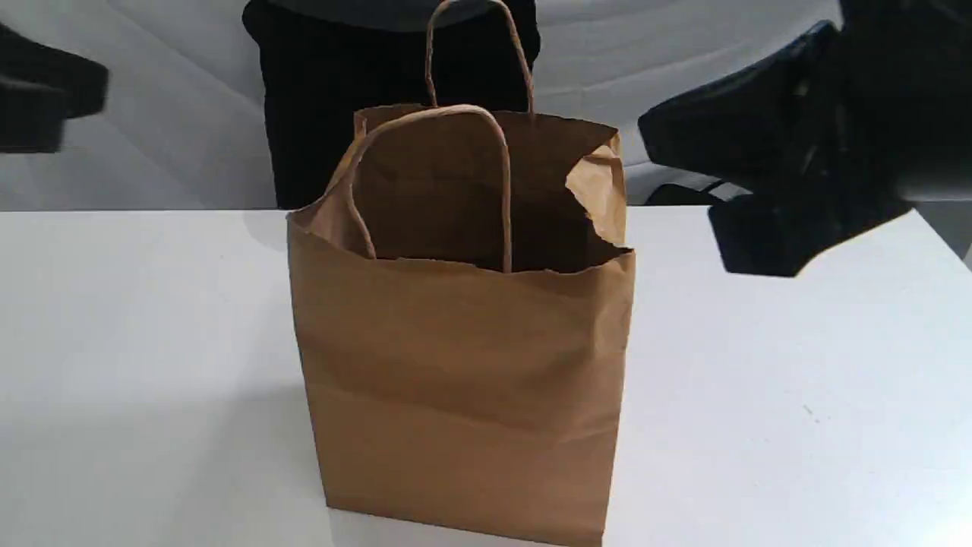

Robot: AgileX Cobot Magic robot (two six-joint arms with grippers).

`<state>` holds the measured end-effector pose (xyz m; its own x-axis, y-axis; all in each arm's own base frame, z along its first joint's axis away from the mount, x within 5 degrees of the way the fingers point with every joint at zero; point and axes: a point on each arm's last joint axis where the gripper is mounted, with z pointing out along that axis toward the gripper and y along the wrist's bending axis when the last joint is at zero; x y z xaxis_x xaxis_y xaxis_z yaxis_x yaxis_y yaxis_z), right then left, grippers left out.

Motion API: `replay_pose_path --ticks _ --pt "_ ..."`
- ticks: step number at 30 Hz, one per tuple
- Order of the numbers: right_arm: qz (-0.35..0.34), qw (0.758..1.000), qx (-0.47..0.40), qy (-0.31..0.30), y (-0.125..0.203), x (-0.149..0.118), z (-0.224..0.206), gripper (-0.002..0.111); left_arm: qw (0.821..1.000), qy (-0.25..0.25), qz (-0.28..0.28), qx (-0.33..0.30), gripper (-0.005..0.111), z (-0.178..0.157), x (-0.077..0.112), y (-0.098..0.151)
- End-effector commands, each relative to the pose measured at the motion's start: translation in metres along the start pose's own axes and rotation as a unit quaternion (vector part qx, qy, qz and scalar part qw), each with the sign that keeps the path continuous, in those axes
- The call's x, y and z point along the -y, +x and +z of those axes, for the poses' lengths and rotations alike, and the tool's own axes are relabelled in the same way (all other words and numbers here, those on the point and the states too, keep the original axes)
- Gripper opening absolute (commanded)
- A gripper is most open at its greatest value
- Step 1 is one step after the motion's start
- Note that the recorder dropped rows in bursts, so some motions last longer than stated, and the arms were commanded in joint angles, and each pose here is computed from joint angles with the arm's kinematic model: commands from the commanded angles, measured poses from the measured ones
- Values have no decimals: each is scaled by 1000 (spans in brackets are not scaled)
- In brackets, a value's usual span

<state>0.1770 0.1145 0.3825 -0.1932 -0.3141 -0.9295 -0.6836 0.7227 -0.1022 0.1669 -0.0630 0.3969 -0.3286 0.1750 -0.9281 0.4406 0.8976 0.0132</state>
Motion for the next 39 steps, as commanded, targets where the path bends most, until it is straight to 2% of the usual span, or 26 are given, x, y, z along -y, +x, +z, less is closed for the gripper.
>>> replay_pose_path --ticks 1,8,14,39 --pt "16 998 52 27 12 -4 -22 0 998 0 -19 56 0 -32 6 11" --pt "34 986 145 74 33 -11 -63 0 990 -23 -19 139 0 -64 11 53" --pt "27 983 163 75 35 -15 -76 0 988 -25 -22 153 0 -71 13 72" --pt "29 983 165 75 34 -15 -77 0 990 -24 -17 138 0 -69 14 77"
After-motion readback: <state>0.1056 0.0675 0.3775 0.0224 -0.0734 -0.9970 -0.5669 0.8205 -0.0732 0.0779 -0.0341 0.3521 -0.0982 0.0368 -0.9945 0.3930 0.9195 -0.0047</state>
